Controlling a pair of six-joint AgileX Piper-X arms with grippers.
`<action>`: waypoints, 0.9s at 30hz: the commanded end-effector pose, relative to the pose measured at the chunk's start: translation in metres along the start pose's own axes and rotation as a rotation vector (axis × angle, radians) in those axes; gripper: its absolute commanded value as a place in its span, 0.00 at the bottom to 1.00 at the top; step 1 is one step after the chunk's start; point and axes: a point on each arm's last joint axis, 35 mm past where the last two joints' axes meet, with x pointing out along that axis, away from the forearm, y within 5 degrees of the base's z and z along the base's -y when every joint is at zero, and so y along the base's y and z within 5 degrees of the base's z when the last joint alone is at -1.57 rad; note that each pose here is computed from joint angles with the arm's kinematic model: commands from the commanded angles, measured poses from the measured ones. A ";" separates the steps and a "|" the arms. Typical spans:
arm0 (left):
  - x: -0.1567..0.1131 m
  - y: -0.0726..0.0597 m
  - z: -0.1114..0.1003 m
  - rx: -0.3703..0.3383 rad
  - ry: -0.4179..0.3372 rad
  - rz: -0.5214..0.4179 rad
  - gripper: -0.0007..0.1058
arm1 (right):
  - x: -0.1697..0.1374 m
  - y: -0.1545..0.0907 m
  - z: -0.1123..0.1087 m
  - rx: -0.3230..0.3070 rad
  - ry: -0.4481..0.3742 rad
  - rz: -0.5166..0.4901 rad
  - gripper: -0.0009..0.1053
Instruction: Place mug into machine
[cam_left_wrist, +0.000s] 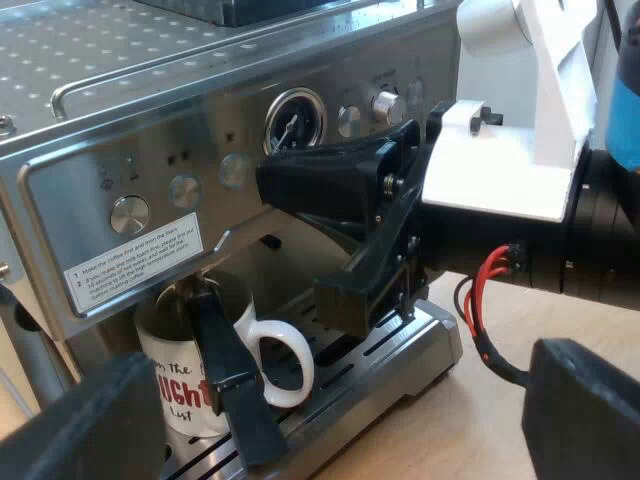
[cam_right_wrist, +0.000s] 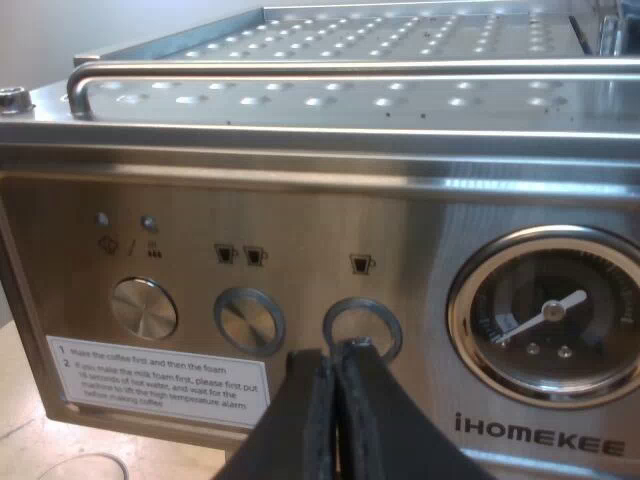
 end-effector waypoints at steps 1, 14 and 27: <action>0.001 0.000 0.002 0.003 -0.016 0.004 0.75 | 0.002 -0.003 0.004 0.007 -0.010 -0.016 0.01; 0.001 0.000 0.002 0.003 -0.016 0.004 0.75 | 0.004 -0.003 0.000 -0.015 0.016 -0.023 0.01; 0.001 0.000 0.002 0.003 -0.016 0.004 0.75 | 0.015 -0.009 -0.007 -0.027 0.028 0.009 0.01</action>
